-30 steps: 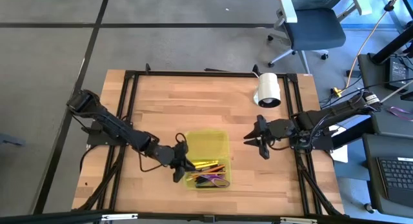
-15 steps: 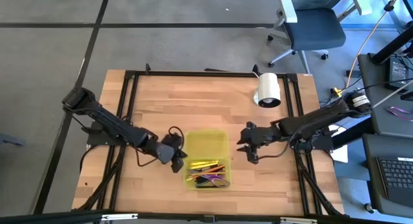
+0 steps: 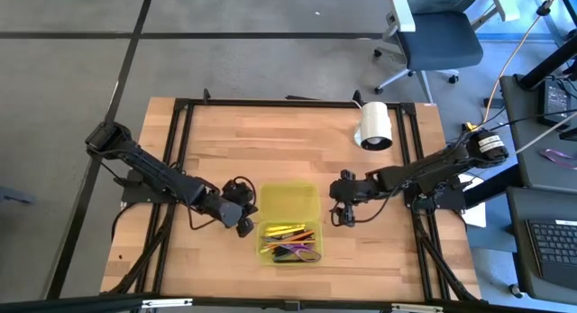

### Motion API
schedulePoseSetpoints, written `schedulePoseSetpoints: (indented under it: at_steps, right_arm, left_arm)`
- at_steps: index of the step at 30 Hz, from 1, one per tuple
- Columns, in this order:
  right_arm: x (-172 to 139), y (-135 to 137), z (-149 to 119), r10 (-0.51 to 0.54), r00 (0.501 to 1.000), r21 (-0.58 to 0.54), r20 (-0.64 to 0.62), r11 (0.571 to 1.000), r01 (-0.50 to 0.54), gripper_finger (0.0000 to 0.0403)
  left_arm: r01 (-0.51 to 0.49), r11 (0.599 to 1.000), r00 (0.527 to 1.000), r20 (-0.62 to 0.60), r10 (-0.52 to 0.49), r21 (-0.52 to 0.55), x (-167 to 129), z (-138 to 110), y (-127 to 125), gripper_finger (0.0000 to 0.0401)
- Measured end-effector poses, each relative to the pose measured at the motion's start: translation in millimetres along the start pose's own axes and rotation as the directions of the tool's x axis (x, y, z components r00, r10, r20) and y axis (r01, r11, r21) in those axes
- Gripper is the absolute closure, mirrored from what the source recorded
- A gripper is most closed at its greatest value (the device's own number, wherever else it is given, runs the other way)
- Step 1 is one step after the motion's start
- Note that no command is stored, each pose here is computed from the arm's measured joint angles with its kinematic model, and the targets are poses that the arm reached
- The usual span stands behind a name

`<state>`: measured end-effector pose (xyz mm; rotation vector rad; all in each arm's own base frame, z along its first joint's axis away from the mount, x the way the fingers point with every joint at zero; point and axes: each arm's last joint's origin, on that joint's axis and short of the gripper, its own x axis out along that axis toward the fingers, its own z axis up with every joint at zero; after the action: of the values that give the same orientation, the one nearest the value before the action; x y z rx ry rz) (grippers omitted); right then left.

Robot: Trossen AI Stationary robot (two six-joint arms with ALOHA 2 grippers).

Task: Pick & place school supplies into a supply box
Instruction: Close the yellow supply box

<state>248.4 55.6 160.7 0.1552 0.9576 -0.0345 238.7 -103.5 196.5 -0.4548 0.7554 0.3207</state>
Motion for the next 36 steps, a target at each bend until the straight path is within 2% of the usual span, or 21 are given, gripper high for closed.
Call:
schedulePoseSetpoints:
  at_steps: [3, 8, 12, 17, 22, 26, 30, 36]
  right_arm:
    - [1.3, 0.0, -0.5, -0.002, 1.000, 0.023, -0.005, 1.000, 0.002, 0.0112]
    - [1.4, 0.0, -0.5, -0.002, 1.000, 0.024, -0.005, 1.000, 0.002, 0.0115]
    - [1.4, 0.0, -0.5, -0.002, 1.000, 0.022, -0.005, 1.000, 0.002, 0.0115]
    - [1.4, 0.0, -0.5, -0.002, 1.000, 0.023, -0.005, 1.000, 0.002, 0.0115]
    - [1.4, 0.3, 0.4, 0.002, 1.000, 0.026, 0.004, 1.000, -0.002, 0.0115]
    - [1.5, 0.7, 1.4, 0.005, 1.000, 0.026, 0.015, 1.000, -0.005, 0.0115]
    - [1.5, 0.6, 1.4, 0.003, 1.000, 0.026, 0.016, 1.000, -0.004, 0.0115]
    - [1.5, -0.4, 1.7, -0.032, 0.999, 0.028, 0.028, 0.999, 0.031, 0.0115]
  left_arm:
    - [-0.012, 1.000, 1.000, 0.015, 0.012, 0.007, 0.0, 0.4, 0.4, 0.0374]
    - [-0.012, 1.000, 1.000, 0.015, 0.012, 0.009, 0.0, 0.5, 0.3, 0.0328]
    - [0.014, 0.999, 1.000, -0.001, -0.014, 0.050, 0.0, 0.5, -1.0, 0.0280]
    - [0.029, 0.998, 1.000, -0.013, -0.028, 0.050, 0.7, 1.7, -0.7, 0.0216]
    - [0.074, 0.996, 0.995, -0.073, -0.071, 0.040, 2.9, 3.9, 1.5, 0.0150]
    - [0.127, 0.988, 0.985, -0.128, -0.115, 0.085, 3.9, 4.8, 2.4, 0.0106]
    - [0.123, 0.984, 0.987, -0.119, -0.108, 0.129, 3.9, 4.9, 2.5, 0.0085]
    - [0.124, 0.981, 0.985, -0.138, -0.104, 0.150, 7.1, 2.7, 2.4, 0.0085]
